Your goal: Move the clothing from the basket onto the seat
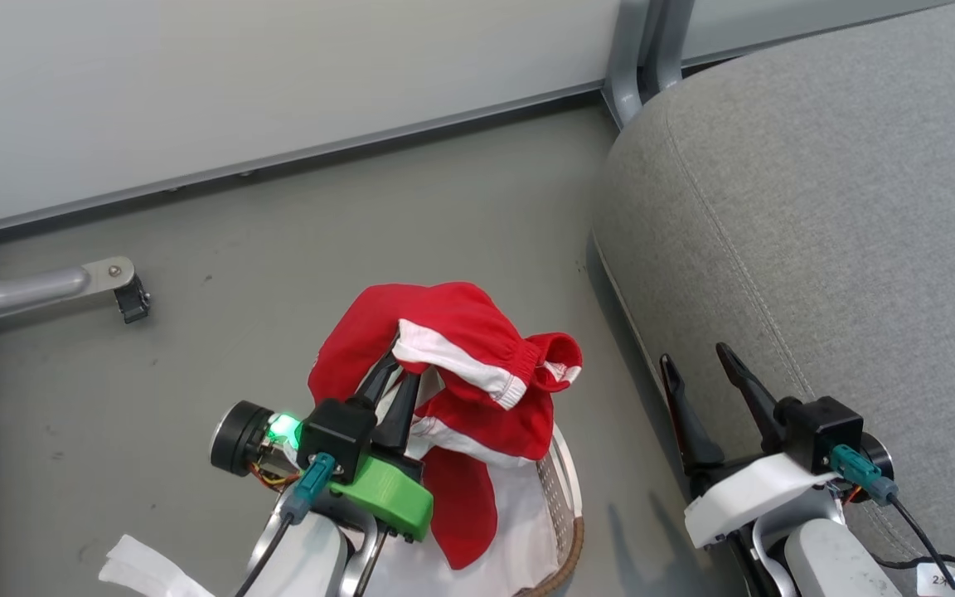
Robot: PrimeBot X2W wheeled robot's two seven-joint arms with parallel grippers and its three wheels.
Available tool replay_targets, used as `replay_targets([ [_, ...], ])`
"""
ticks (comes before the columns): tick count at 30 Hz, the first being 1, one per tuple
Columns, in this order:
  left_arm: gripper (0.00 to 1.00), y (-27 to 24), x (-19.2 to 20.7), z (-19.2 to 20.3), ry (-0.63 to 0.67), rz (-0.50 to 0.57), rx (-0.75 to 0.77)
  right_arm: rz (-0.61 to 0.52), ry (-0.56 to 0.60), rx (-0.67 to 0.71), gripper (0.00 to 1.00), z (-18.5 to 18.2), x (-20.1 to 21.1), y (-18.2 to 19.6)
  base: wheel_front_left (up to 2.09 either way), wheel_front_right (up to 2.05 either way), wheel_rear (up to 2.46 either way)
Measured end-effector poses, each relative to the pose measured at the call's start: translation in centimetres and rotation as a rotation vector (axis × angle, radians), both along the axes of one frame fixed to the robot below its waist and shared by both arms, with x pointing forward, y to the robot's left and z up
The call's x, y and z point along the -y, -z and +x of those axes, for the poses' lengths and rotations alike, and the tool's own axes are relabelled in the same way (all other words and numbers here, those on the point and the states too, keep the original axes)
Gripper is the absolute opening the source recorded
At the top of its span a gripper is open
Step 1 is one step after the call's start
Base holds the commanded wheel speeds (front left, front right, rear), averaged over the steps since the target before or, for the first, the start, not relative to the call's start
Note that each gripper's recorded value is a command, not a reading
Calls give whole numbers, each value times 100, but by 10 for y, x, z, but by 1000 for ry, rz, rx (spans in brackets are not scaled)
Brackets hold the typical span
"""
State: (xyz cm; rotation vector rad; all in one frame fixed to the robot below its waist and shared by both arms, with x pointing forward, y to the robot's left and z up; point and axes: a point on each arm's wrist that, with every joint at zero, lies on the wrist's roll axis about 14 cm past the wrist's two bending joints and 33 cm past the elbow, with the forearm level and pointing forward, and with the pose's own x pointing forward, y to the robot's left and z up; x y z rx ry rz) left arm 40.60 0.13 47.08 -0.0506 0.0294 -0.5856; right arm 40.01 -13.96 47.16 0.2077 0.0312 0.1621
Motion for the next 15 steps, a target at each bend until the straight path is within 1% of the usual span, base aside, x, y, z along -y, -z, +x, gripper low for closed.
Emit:
replay_targets([
  [8,0,-64,-1,-10,-5,-82,158,5,-16,31,100,-17,-6,-12,0,0,0],
  [15,0,-107,-4,-18,-11,-158,254,9,-20,49,100,-28,-8,-18,0,0,0],
])
